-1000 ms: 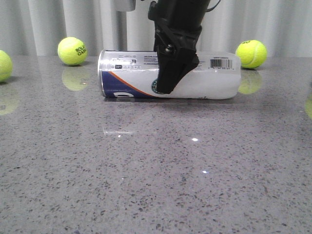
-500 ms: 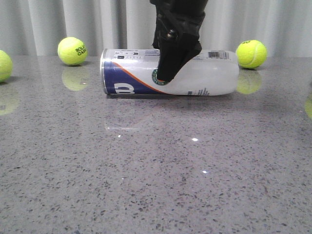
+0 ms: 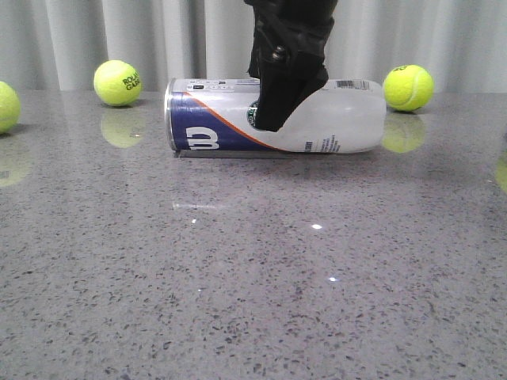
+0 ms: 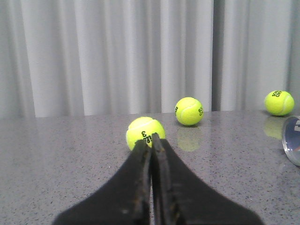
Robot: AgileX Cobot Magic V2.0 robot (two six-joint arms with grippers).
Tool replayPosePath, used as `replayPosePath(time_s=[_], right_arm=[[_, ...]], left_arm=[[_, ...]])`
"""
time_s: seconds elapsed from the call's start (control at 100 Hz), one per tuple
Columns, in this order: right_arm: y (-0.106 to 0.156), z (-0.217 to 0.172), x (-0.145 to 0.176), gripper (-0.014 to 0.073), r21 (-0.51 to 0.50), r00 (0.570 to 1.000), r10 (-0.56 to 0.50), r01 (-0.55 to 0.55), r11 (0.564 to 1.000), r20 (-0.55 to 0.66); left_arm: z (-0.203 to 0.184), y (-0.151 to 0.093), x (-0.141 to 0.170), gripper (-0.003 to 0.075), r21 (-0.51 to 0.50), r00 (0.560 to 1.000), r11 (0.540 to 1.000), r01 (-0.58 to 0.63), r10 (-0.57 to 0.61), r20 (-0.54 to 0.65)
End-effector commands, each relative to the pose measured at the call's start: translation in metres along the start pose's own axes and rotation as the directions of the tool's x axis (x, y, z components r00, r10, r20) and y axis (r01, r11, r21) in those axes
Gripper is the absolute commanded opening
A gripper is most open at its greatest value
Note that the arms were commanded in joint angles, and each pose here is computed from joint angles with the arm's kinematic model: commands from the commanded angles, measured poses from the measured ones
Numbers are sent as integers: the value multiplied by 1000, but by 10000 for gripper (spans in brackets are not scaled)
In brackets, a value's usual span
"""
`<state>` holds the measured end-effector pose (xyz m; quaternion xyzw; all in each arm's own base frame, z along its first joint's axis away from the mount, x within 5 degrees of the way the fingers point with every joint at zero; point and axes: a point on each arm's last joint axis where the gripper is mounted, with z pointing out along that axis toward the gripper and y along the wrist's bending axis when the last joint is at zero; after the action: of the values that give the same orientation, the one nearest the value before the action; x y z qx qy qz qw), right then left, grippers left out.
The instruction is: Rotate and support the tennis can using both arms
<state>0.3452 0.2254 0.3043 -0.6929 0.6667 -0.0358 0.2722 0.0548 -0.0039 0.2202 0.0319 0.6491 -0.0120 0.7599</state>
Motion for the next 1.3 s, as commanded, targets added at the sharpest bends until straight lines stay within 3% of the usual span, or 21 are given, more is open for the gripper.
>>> replayPosePath(time_s=[0.0,0.92,1.15,1.22,1.29], right_arm=[[-9,-38,-9,648,103,998,-5,-2,995,69],[-10,-55,-9,648,140,997,5,-16,990,78],[-10,-79,-8,648,168,978,165,-185,968,131],[-10,-93,-7,645,181,952,261,-288,940,163],[-10,-111,-6,644,204,900,381,-421,884,211]], left_arm=[[-3,-1,6,-21,13,998,1000,10,-11,69],[-3,-1,6,-21,13,998,1000,10,-11,69],[-3,-1,6,-21,13,998,1000,10,-11,69],[-3,-1,6,-21,13,998,1000,10,-11,69],[-3,-1,6,-21,13,998,1000,10,-11,69]])
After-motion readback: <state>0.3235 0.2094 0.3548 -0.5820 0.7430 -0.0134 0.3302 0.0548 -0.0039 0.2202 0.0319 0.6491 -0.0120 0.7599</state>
